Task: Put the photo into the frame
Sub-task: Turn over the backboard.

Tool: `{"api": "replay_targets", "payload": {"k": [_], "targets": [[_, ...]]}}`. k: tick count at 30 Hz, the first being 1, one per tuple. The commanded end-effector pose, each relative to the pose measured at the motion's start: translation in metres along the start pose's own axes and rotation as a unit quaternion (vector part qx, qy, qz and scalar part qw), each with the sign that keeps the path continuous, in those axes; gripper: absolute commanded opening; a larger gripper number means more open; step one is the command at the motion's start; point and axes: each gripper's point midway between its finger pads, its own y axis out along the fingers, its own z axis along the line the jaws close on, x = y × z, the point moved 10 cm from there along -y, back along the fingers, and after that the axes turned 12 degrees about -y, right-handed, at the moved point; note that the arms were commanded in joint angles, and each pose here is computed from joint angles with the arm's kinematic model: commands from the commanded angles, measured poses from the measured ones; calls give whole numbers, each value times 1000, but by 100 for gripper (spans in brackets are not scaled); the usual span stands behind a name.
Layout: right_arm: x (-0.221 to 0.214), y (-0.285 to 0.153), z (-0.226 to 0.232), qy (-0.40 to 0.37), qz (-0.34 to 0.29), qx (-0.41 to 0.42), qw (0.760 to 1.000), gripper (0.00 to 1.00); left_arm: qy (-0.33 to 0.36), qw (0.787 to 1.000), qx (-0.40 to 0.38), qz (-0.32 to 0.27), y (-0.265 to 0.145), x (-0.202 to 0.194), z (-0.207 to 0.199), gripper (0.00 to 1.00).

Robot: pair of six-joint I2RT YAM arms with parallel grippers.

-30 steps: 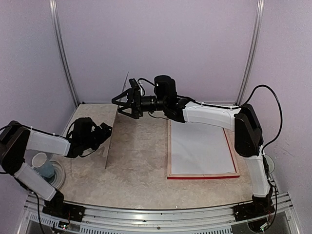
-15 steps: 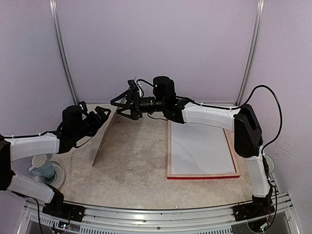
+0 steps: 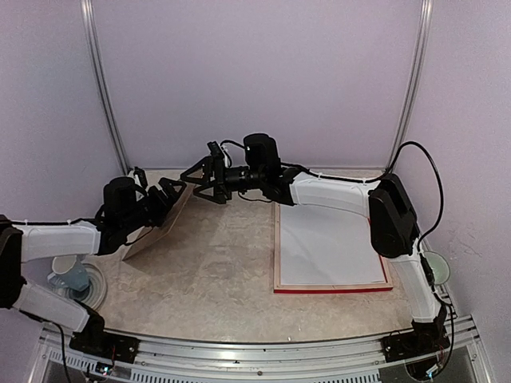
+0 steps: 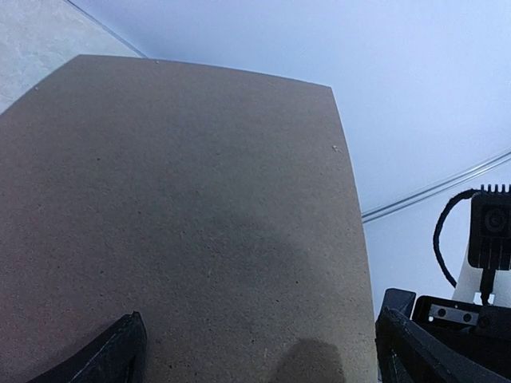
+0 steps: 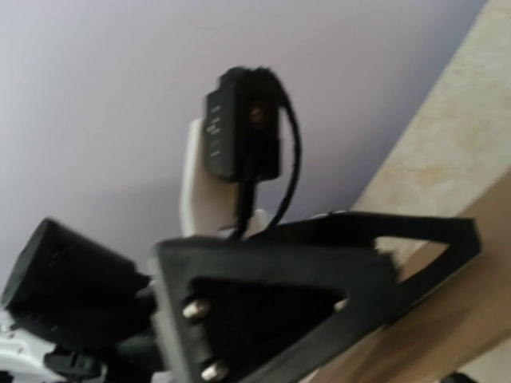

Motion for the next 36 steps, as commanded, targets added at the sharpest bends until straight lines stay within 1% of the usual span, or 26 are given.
{"api": "replay_targets", "payload": {"k": [1,16,31,36], "targets": [[0,6,-6,-8,-6,11,1000,99,-15,999,0,40,5,-17,10,99],[6,9,-4,-6,-21,48,999,99,-12,999,-13,51,12,-24,0,99],[23,3,20,-26,-37,76,996,99,-15,994,-70,84,19,-36,-38,99],[28,0,29,-36,-41,81,995,99,-20,993,-83,79,16,-35,-47,99]]}}
